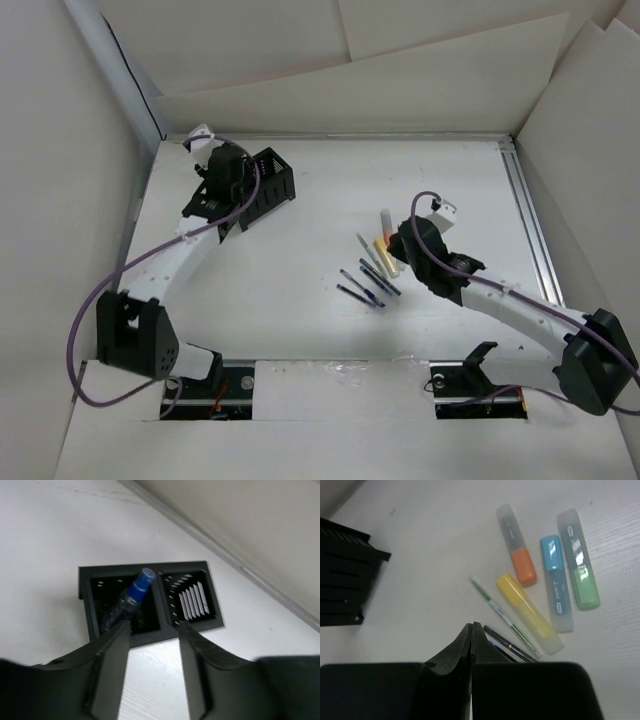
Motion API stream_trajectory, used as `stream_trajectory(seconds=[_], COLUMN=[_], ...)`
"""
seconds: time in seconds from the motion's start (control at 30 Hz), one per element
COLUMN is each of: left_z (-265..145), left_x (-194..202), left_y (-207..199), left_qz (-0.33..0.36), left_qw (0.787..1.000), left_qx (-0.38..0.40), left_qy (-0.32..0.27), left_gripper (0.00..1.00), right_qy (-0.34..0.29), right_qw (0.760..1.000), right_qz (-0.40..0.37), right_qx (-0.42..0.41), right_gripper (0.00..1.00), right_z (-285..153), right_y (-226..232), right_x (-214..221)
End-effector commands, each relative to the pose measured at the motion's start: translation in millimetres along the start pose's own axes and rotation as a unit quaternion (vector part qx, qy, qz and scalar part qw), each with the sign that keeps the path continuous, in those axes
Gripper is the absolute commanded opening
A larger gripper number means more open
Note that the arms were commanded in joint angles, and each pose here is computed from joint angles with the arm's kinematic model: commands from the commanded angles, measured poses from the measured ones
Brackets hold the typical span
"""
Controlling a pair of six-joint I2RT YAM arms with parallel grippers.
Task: Sort the stationery into containers
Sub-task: Place the stationery in the storage box, then pick up the pen from the center of the board.
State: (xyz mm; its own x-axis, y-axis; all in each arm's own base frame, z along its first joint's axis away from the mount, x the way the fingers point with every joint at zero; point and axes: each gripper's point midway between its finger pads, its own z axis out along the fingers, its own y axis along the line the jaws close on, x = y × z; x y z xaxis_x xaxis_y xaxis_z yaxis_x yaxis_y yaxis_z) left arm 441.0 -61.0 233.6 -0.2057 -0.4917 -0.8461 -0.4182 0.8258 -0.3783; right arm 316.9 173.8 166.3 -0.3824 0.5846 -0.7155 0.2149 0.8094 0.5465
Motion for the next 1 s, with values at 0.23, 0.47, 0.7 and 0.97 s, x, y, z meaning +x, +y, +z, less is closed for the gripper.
stream_trajectory(seconds=[0.23, 0.47, 0.7, 0.97], left_z=[-84.6, -137.4, -154.9, -153.1], left_x=[42.2, 122.2, 156.9, 170.6], left_y=[-64.4, -90.2, -82.2, -81.4], left_qz=[-0.058, -0.024, -0.025, -0.018], left_qw=[0.964, 0.923, 0.895, 0.888], left_qx=[0.251, 0.354, 0.400, 0.411], left_qy=[0.061, 0.151, 0.195, 0.205], left_gripper=[0.19, 0.20, 0.23, 0.26], right_qy=[0.124, 0.124, 0.101, 0.108], right_qw=[0.989, 0.984, 0.980, 0.979], right_qz=[-0.063, -0.095, -0.112, -0.101], right_qx=[0.040, 0.084, 0.129, 0.142], right_gripper=[0.00, 0.00, 0.21, 0.37], right_z=[-15.4, -3.3, 28.4, 57.5], right_y=[-31.2, -41.5, -37.9, -37.4], right_x=[81.5, 98.3, 96.0, 90.8])
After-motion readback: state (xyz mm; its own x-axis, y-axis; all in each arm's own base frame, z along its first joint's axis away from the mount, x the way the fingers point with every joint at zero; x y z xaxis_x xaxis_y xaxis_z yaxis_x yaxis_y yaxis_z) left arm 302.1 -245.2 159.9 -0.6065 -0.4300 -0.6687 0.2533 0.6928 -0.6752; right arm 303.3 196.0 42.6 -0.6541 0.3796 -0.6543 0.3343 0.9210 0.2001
